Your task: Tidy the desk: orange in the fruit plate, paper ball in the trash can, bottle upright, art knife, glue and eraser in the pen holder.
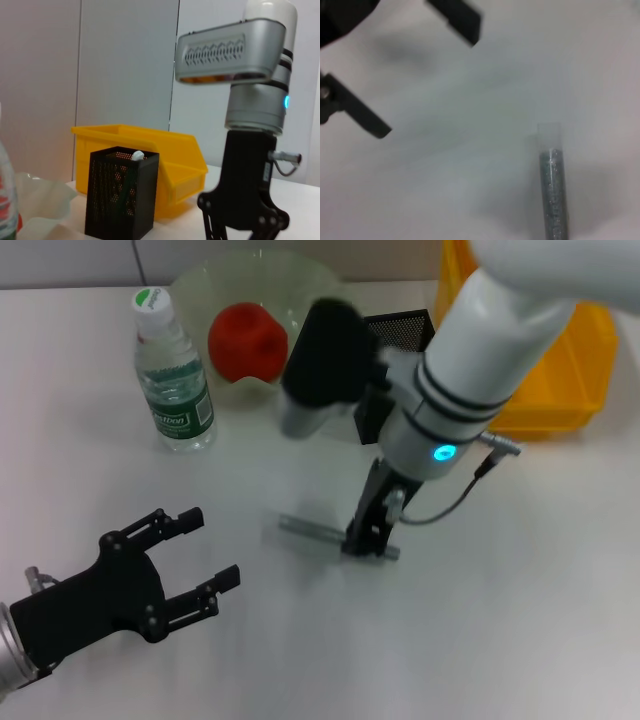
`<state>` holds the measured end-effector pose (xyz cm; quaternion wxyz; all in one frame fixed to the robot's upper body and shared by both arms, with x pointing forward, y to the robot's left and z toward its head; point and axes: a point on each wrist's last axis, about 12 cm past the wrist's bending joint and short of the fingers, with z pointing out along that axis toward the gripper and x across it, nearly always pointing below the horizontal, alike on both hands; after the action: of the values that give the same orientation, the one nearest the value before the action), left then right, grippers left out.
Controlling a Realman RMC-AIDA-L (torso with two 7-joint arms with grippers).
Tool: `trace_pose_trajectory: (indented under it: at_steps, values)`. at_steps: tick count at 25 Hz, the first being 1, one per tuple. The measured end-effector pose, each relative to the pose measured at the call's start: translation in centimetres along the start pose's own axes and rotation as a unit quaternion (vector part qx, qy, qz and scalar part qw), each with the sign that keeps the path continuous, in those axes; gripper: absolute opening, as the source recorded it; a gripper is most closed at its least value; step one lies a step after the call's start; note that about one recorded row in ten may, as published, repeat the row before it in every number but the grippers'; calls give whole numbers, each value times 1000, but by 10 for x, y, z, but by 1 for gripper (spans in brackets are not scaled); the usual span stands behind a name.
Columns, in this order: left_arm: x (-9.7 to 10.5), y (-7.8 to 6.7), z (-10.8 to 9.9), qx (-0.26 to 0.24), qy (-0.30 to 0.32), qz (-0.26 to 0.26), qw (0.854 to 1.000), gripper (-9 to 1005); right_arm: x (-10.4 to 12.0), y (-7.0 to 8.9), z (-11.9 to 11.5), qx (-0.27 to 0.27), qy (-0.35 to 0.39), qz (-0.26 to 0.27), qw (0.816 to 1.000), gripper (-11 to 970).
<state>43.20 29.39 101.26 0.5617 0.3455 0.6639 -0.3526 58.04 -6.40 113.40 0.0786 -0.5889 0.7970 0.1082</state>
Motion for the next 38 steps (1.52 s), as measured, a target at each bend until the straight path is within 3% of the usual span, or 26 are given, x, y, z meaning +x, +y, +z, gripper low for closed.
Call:
trace_pose_trajectory:
  at_steps: [10,15,18,19,20,23,24,25,28,29,30,34,38]
  values:
    - [-2,3,-3,-6,-4,-6,1000,785,27,-27,-25,-21,-118,16,993,150]
    - [-4,4,-3,-10,-8,-6,1000,785,53,-33,-29,-42,-227,2,973,150]
    - [-4,5,-2,-11,-11,-6,1000,785,73,-35,-29,-45,-305,-5,951,150]
    - [-5,5,-2,-12,-14,-6,1000,784,83,-35,-26,-47,-347,-8,937,151]
    - [-5,5,-2,-12,-14,-6,1000,784,83,-35,-26,-47,-347,-8,937,151]
    - [-6,5,-1,-12,-17,-6,1000,784,100,-34,-19,-40,-401,-13,915,151]
    - [-6,5,0,-13,-19,-7,1000,784,109,-32,-14,-32,-433,-16,900,151]
    - [-6,5,0,-13,-19,-7,1000,784,109,-32,-14,-32,-433,-16,900,151]
    - [-6,6,0,-16,-20,-7,1000,784,121,-26,-7,-18,-488,-20,872,151]
    - [-6,6,0,-16,-21,-7,1000,785,129,-22,-3,-7,-518,-24,855,151]
    - [-6,6,0,-16,-21,-7,1000,785,129,-22,-3,-7,-518,-24,855,151]
    - [-7,5,1,-15,-23,-10,1000,785,144,-13,6,21,-578,-29,815,151]
    - [-7,5,2,-14,-24,-10,1000,784,148,-9,12,34,-591,-30,805,150]
